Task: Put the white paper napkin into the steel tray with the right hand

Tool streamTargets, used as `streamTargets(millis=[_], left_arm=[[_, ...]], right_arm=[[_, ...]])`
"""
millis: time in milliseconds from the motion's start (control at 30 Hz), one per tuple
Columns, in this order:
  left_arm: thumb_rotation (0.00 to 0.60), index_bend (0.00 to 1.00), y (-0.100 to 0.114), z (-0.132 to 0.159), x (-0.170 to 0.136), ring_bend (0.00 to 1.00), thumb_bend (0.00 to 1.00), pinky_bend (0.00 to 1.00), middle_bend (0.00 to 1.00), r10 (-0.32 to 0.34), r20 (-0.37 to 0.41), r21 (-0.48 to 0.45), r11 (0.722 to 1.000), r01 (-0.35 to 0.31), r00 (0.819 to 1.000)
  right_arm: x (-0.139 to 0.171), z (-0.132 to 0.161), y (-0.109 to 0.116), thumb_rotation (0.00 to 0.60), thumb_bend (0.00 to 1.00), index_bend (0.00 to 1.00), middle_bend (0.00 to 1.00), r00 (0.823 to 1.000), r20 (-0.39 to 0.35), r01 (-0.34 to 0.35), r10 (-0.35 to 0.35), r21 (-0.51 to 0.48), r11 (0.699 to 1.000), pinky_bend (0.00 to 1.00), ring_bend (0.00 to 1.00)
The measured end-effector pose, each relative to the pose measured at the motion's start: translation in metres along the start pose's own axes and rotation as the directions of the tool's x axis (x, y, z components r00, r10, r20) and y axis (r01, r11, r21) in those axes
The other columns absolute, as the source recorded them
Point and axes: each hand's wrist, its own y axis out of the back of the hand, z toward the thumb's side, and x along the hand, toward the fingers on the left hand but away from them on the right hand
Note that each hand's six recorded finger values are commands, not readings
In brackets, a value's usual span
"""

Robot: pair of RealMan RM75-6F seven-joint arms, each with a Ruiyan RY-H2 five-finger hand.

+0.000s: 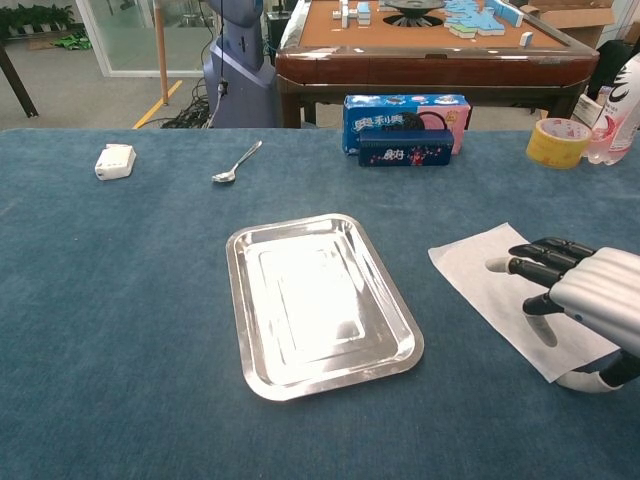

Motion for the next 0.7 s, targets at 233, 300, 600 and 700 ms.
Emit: streamTargets(millis=[233, 300, 600, 700], left_arm=[[0.600, 0.24, 0.0002, 0.0002, -0.0003, 0.21, 0.20, 0.32, 0.22, 0.001, 0.001, 0.001, 1.000, -0.001, 1.000], [0.600, 0.24, 0.0003, 0.0001, -0.0004, 0.21, 0.20, 0.32, 0.22, 0.001, 0.000, 0.001, 1.000, -0.001, 1.000], [0.600, 0.24, 0.0002, -0.0002, -0.0001, 0.21, 0.20, 0.32, 0.22, 0.001, -0.001, 0.000, 1.000, -0.001, 1.000], [0.600, 0.24, 0.0001, 0.0001, -0.0002, 0.21, 0.20, 0.32, 0.22, 0.001, 0.000, 0.001, 1.000, -0.001, 1.000]], right_arm=[[-0.0008, -0.0002, 0.0042, 0.600, 1.00, 0.58, 0.13, 1.000, -0.009, 0.018, -0.018, -0.018, 1.000, 0.03, 0.00], [-0.0014, -0.0004, 0.0042, 0.600, 1.00, 0.58, 0.13, 1.000, -0.008, 0.018, -0.018, -0.020, 1.000, 0.03, 0.00], [-0.0010, -0.0003, 0.0050, 0.600, 1.00, 0.58, 0.13, 1.000, -0.004, 0.022, -0.022, -0.025, 0.999, 0.03, 0.00], [-0.0004, -0.0011, 0.0079, 0.600, 1.00, 0.58, 0.13, 1.000, -0.002, 0.031, -0.031, -0.026, 0.999, 0.03, 0.00]])
